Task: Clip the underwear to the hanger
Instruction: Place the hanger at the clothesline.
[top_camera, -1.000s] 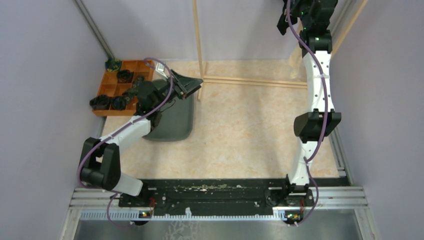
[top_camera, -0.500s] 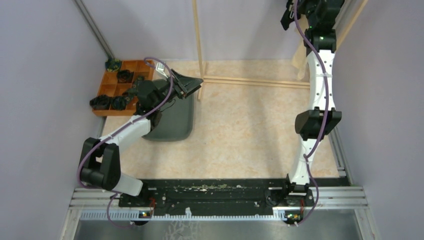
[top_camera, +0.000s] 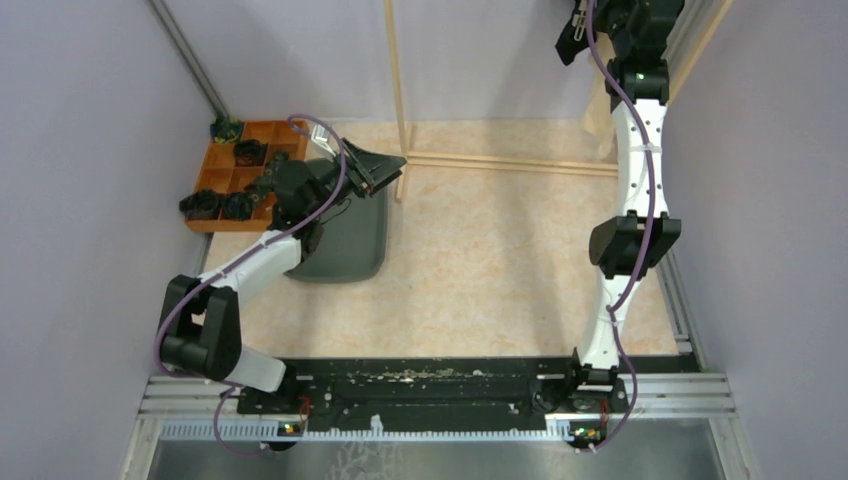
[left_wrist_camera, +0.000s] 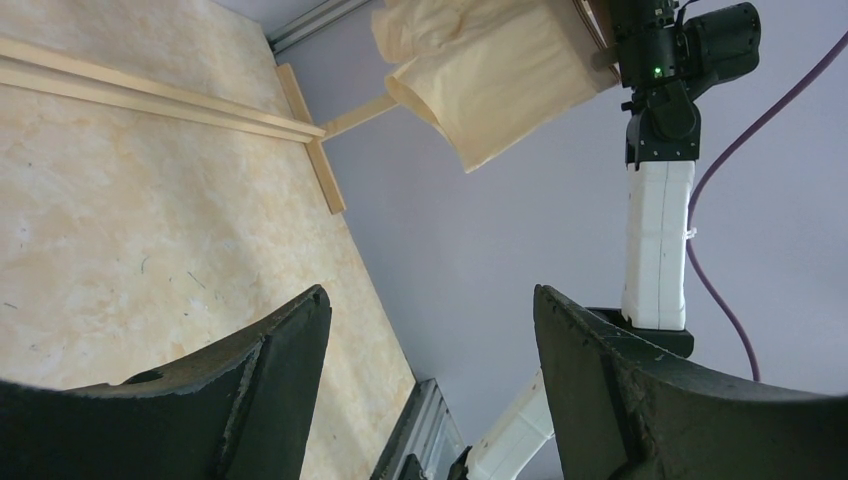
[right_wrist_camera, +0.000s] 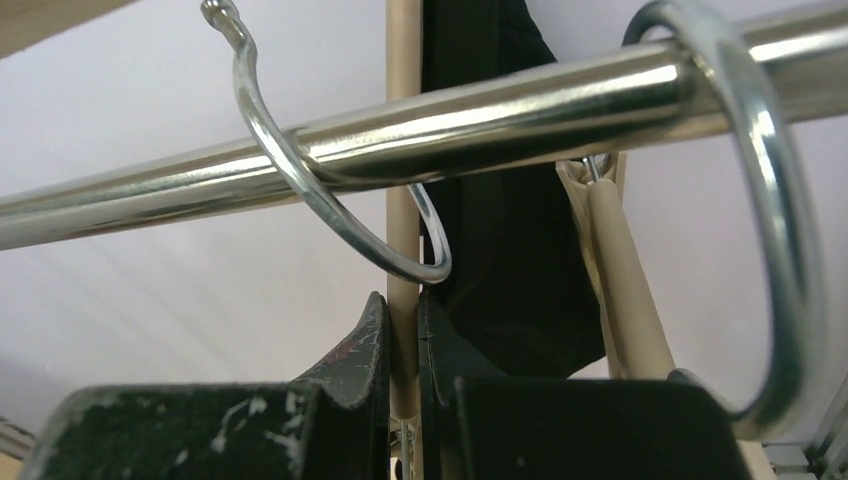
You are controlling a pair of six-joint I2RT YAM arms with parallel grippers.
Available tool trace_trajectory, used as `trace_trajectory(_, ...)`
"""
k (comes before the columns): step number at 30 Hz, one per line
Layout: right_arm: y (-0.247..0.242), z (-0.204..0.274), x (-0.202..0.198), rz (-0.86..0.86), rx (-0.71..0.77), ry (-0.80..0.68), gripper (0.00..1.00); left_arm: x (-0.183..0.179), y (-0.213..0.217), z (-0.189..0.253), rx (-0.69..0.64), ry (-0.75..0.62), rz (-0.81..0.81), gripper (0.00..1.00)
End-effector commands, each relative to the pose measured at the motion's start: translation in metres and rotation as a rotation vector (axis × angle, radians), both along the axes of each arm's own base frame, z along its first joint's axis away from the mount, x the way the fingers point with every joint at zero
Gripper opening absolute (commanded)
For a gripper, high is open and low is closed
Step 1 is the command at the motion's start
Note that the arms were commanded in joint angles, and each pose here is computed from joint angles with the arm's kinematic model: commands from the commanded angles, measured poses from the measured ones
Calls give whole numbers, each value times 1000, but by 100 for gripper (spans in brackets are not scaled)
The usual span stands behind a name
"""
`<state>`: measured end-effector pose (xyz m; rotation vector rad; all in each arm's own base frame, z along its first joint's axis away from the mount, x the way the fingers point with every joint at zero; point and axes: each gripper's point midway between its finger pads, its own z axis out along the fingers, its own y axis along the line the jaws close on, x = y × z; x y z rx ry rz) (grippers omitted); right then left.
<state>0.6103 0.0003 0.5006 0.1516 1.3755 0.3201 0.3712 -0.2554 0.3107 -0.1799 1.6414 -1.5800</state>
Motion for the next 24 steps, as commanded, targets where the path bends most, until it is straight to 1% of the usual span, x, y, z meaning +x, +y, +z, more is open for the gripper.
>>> trace_trajectory(1,3,39,-17,21,-1,-110,0,3,2,10,-3,-36,10,79)
trace_trajectory(10,6,41,-30,34,3,-104,1,-1,3,8,-10,-28,9,79)
trace_trajectory(14,6,45,-38,31,1,-115,6,-3,4,7,-11,-28,9,79)
trace_trajectory(19,7,50,-50,35,-2,-129,15,-5,5,7,-12,-27,12,79)
trace_trajectory(24,9,59,-63,40,-4,-146,27,-8,6,7,-13,-26,11,79)
